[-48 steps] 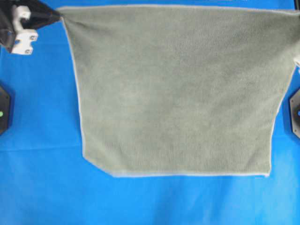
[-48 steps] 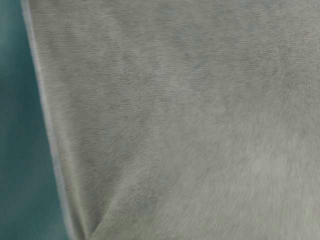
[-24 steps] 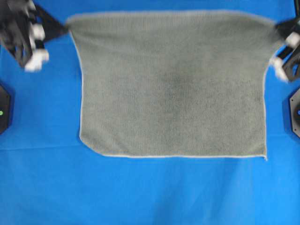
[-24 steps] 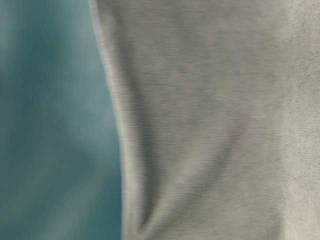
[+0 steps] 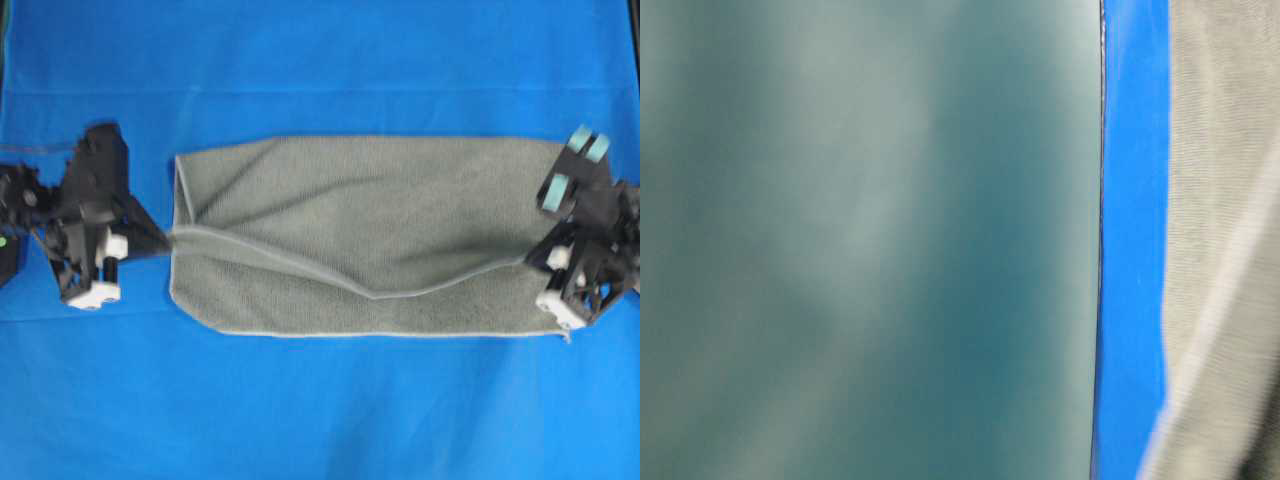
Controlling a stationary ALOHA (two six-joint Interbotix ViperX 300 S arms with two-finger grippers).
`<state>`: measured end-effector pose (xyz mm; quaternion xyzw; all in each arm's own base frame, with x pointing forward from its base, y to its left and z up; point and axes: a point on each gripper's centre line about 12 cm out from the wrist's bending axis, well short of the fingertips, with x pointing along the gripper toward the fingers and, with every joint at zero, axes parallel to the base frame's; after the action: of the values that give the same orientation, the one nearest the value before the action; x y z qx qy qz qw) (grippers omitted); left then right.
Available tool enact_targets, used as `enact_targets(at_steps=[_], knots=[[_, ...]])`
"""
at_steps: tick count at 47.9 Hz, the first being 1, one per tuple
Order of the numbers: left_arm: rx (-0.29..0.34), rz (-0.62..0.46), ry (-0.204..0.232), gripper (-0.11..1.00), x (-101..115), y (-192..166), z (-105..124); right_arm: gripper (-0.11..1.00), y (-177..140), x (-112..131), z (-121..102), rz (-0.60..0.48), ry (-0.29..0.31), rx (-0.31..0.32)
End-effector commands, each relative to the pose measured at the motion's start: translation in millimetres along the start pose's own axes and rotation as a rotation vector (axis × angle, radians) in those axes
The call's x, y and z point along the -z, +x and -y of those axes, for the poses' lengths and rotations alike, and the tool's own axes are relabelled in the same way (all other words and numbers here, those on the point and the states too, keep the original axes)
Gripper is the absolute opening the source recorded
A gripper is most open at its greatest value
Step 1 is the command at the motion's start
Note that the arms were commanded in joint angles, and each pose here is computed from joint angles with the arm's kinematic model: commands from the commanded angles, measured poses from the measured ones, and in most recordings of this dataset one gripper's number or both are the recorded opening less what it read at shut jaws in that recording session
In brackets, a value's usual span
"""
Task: Fold a large towel.
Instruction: 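Lower the stretched towel flat onto the table with both grippers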
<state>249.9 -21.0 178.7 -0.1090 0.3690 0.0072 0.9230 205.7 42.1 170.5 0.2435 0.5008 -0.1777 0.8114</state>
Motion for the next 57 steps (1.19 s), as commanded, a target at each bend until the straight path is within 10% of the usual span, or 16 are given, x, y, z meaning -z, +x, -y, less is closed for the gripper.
enact_targets(at_steps=[1,10,30,37,46,57], knots=[[0.018,-0.018,-0.004,0.03,7,13,7,0.03,9,6,-6,-0.025,-0.004,-0.002],[0.024,-0.131,0.015,0.03,33,43,16,0.03,27,22,-10,-0.088,0.009,0.043],[0.064,-0.172,0.046,0.03,30,35,37,0.03,24,49,-37,-0.106,0.036,-0.081],[0.074,-0.161,0.048,0.30,30,34,40,0.04,25,49,-38,-0.104,0.042,-0.081],[0.083,-0.143,0.057,0.80,20,34,45,0.53,22,45,-41,-0.092,0.030,-0.071],[0.097,-0.055,0.085,0.74,-7,17,46,0.62,-8,21,-36,-0.001,-0.021,0.036]])
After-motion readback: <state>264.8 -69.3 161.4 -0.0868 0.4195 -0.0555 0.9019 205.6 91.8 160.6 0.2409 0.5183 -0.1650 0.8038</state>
